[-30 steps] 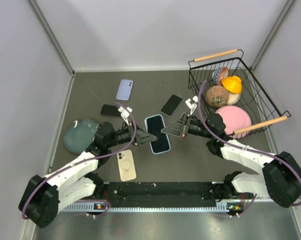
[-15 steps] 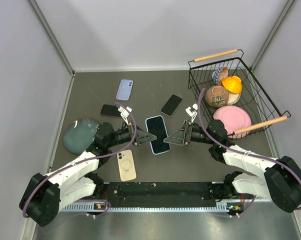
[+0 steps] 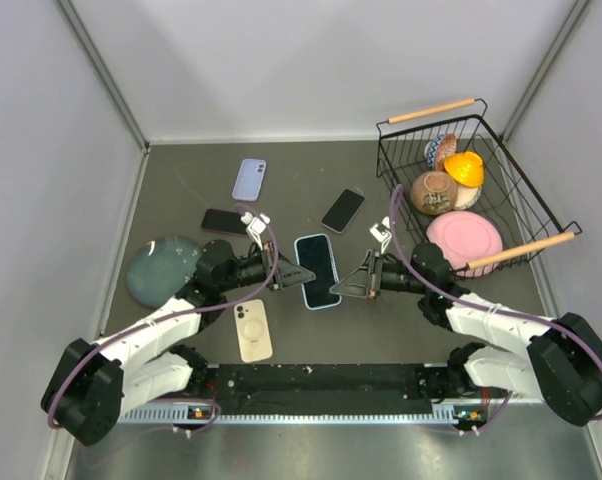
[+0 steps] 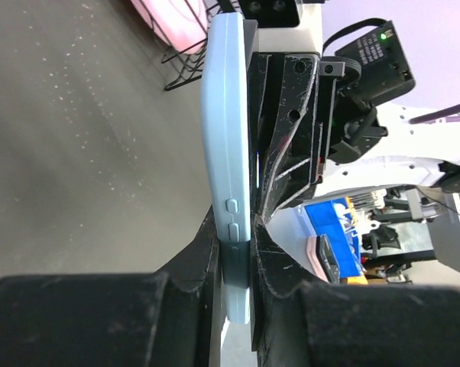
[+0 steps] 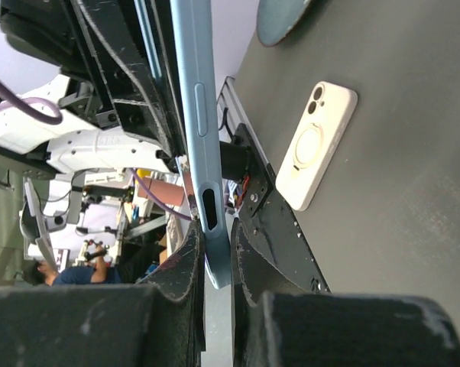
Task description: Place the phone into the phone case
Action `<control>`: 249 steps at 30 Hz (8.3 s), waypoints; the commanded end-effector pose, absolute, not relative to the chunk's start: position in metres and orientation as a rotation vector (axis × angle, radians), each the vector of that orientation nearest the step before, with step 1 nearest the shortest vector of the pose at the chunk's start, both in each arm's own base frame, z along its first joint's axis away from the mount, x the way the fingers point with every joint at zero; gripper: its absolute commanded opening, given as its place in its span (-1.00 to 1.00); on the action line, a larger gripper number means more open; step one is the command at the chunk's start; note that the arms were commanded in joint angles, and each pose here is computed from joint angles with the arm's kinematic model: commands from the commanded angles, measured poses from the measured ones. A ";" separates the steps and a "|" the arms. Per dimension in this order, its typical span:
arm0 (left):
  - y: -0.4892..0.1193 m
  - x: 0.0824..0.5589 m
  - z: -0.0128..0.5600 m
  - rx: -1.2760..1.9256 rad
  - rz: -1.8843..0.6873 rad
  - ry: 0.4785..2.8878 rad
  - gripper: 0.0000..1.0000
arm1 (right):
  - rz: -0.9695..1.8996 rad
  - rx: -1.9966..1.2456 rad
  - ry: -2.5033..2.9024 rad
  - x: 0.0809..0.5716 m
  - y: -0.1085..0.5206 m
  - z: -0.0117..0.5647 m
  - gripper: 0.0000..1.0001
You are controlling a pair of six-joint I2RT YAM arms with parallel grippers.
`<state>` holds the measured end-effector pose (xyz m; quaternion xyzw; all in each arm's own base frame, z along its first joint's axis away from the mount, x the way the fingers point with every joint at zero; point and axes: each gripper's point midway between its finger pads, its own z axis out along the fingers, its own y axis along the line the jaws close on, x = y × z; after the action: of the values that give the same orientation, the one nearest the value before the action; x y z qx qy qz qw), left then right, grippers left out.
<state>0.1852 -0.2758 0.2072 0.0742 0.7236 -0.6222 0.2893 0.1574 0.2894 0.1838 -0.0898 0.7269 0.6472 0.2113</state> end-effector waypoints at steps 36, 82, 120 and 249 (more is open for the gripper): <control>-0.272 0.134 0.218 0.688 -1.719 1.864 -1.00 | 1.633 -0.590 1.786 0.170 0.302 0.275 -0.65; -0.270 0.181 0.209 0.398 -1.509 1.980 -0.54 | 1.595 -0.243 1.957 0.175 0.300 0.215 -1.00; -0.157 0.242 0.141 -0.151 -0.613 2.289 0.98 | 0.895 -0.025 2.546 0.208 0.247 0.050 -0.69; -0.234 0.216 0.150 -0.023 -1.410 2.338 -0.50 | 1.826 -0.284 1.945 0.148 0.369 0.185 -0.35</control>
<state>0.2111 -0.2303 0.1383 -0.0191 0.8557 -0.4836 0.1834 0.1472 0.3564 0.1502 -0.0894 0.7478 0.6262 0.2018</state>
